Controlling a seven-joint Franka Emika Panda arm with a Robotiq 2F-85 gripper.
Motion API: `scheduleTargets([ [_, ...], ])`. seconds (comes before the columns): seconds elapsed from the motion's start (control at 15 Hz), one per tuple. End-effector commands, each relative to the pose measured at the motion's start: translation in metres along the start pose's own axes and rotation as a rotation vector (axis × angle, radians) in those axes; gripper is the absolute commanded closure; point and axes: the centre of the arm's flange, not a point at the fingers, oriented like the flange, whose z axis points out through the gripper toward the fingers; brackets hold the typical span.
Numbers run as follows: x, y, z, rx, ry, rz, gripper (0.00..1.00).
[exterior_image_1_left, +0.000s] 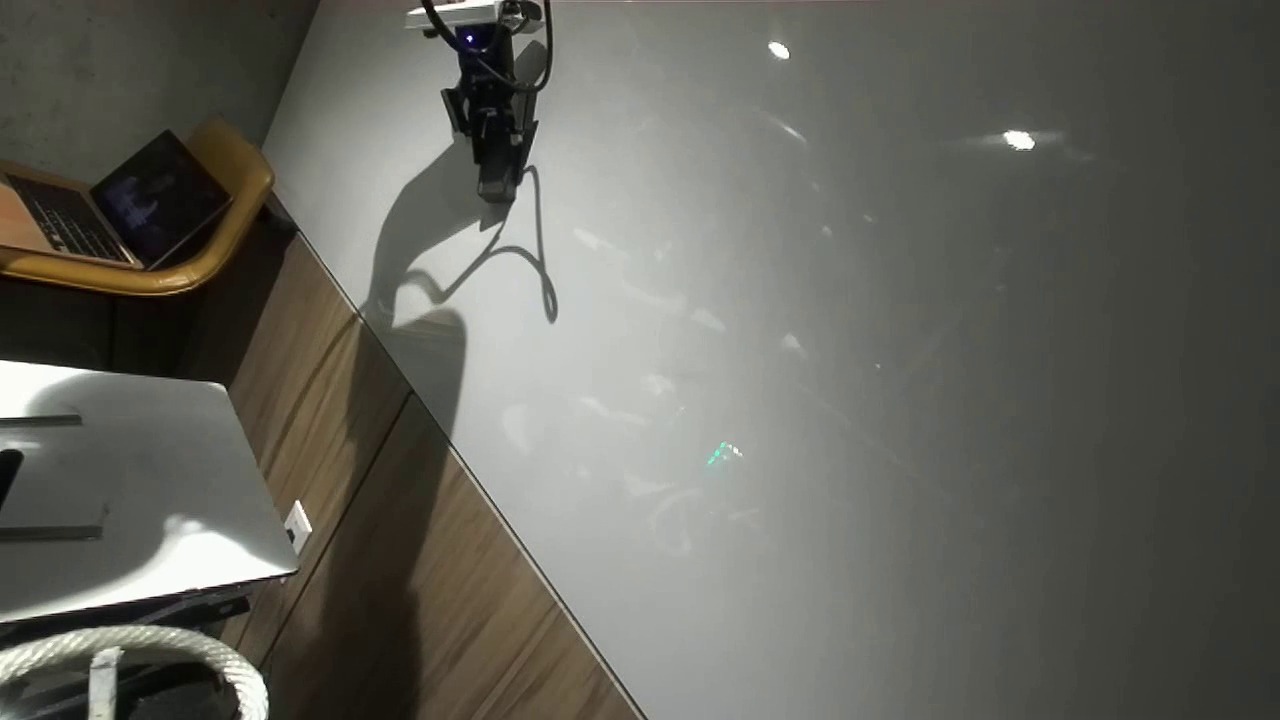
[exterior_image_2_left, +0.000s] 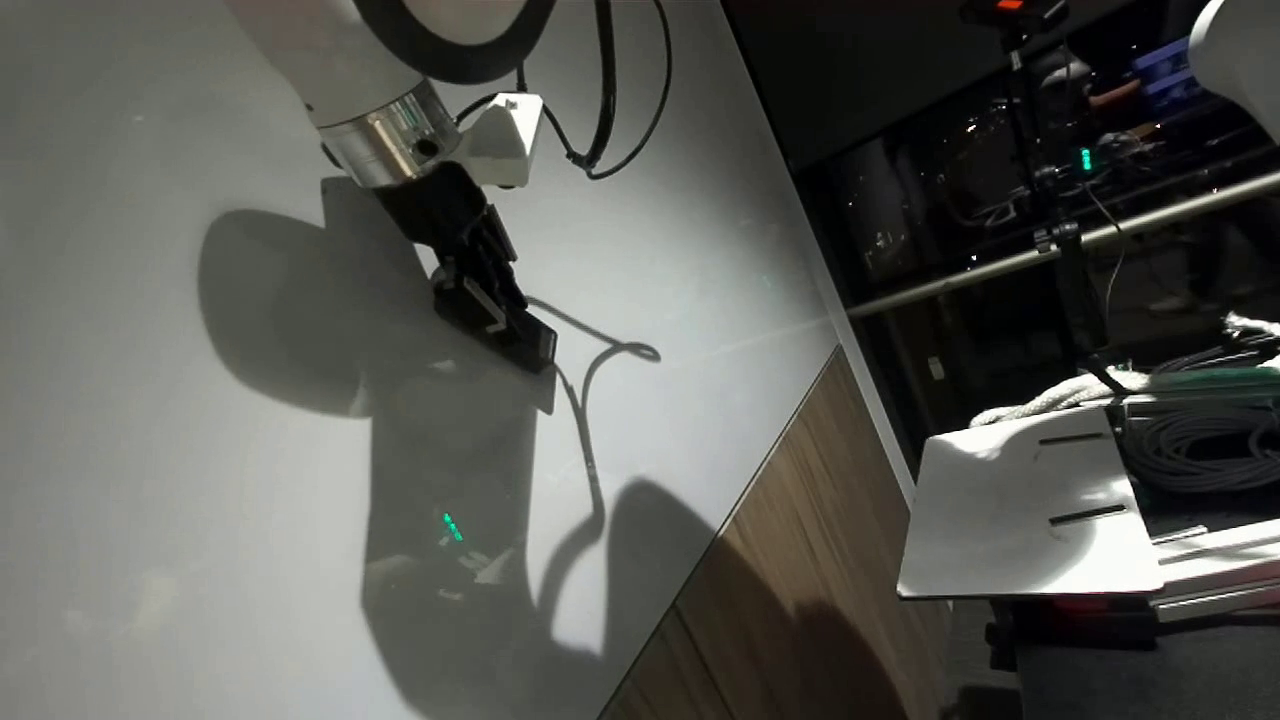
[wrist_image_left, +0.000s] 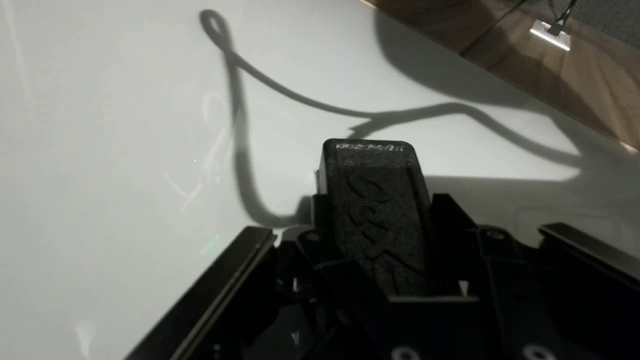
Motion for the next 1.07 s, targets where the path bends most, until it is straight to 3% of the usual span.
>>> scheduleTargets([
  [0.0, -0.012, 0.055, 0.029, -0.036, 0.018, 0.029, 0.72],
  [0.27, -0.028, 0.053, 0.048, -0.019, -0.01, 0.044, 0.72],
  [0.6, -0.064, 0.016, 0.079, 0.047, -0.045, 0.007, 0.72],
  [1.0, -0.12, -0.006, 0.122, 0.205, -0.261, -0.007, 0.72],
])
